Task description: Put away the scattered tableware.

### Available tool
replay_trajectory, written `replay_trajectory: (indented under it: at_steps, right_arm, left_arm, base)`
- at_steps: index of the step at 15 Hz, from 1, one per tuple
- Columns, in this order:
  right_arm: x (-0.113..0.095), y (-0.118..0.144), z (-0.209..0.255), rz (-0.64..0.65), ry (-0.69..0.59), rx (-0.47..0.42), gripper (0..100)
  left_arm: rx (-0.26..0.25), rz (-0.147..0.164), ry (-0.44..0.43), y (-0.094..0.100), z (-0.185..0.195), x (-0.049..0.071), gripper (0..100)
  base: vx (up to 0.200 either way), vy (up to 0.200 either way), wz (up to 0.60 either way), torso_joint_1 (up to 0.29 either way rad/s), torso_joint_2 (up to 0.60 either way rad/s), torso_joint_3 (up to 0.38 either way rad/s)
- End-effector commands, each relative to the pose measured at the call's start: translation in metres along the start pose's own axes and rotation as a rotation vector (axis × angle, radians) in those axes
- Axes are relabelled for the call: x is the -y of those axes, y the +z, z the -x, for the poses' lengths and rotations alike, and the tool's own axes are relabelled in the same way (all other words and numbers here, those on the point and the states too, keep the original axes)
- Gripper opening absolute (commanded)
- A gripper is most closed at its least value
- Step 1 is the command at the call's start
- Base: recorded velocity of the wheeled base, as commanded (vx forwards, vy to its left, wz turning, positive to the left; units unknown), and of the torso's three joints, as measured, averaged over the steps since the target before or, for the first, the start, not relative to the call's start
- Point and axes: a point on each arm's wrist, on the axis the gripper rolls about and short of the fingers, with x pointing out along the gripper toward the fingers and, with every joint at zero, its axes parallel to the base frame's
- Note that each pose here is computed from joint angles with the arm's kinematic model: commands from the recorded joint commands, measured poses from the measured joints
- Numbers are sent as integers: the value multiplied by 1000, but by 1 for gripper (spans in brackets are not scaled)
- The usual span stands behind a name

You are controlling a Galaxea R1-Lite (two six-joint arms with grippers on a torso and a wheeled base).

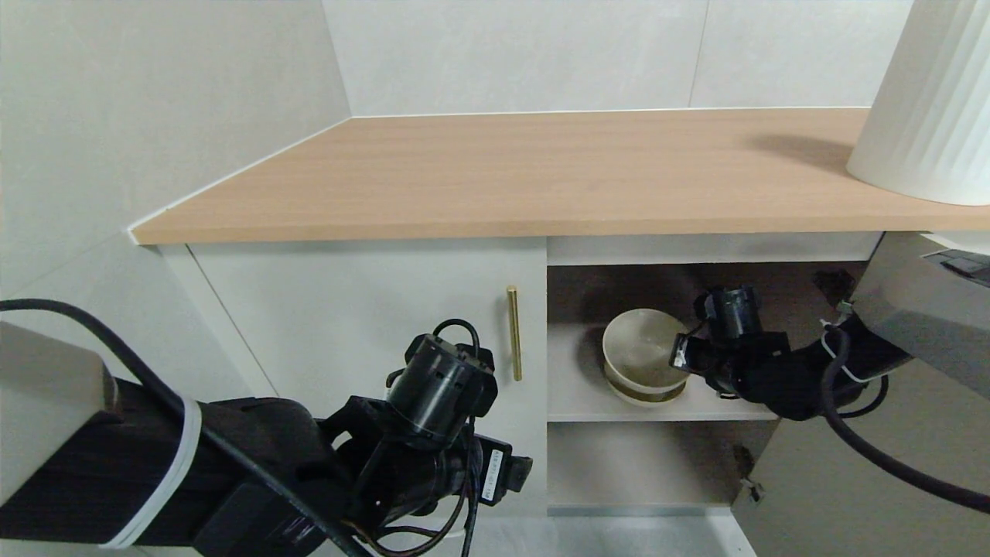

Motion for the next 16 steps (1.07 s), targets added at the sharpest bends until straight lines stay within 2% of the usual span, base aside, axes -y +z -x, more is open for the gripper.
replay_trajectory:
  at_steps: [1,14,15,16]
  right_arm:
    - [1,-2,-3,0,-3,-3,0]
    - [1,-8,-8,7,-9,-18,0]
    - [1,-9,-9,8,-12,-20,100]
    - [0,-9,-9,9,-11,-20,100]
  left_arm:
    - [-1,1,2,0,-1,0,100]
    - [2,0,1,0,0,0,100]
    - [2,2,2,0,0,0,100]
    - [2,2,1,0,0,0,100]
  base:
    - [0,0,0,0,0,0]
    - [0,0,0,0,0,0]
    - [0,0,0,0,0,0]
    - [0,0,0,0,0,0]
